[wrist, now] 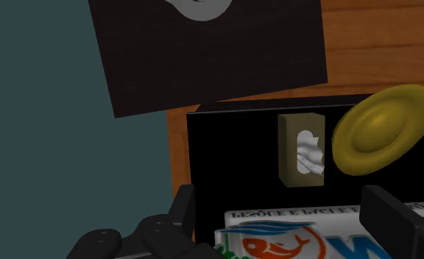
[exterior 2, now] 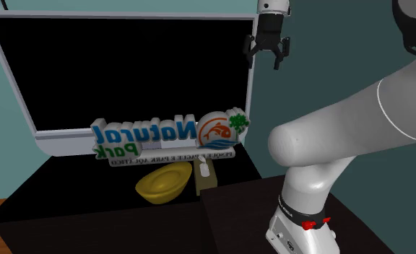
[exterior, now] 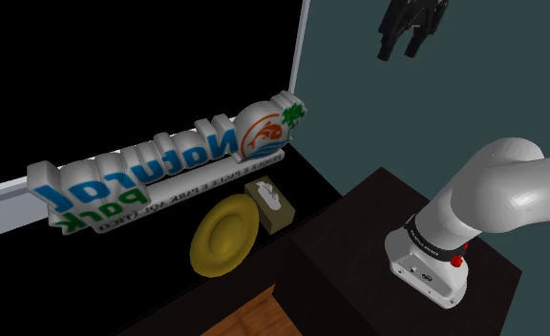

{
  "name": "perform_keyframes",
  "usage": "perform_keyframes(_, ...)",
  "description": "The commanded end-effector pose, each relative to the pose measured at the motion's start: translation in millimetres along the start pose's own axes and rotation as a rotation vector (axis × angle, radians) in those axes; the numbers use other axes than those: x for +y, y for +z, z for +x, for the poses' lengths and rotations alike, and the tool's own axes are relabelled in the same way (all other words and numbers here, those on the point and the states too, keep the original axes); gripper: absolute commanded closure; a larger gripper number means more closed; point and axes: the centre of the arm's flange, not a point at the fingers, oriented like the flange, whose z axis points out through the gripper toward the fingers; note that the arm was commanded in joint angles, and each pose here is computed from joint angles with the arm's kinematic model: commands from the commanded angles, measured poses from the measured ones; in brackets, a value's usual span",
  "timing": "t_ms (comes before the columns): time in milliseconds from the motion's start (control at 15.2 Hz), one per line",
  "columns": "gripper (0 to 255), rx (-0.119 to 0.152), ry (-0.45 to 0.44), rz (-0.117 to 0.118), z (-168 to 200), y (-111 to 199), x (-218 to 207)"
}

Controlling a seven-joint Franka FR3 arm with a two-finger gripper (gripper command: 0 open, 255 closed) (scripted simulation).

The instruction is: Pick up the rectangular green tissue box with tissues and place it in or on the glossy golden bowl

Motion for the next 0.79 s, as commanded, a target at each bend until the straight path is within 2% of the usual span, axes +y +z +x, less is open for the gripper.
perform_keyframes(0, 0, 0.000, 0.000, 0.000, 0.0, 0.0, 0.0)
perform_keyframes(726, 0, -0.088, 0.069, -0.156, 54.5, 115.2, -105.5)
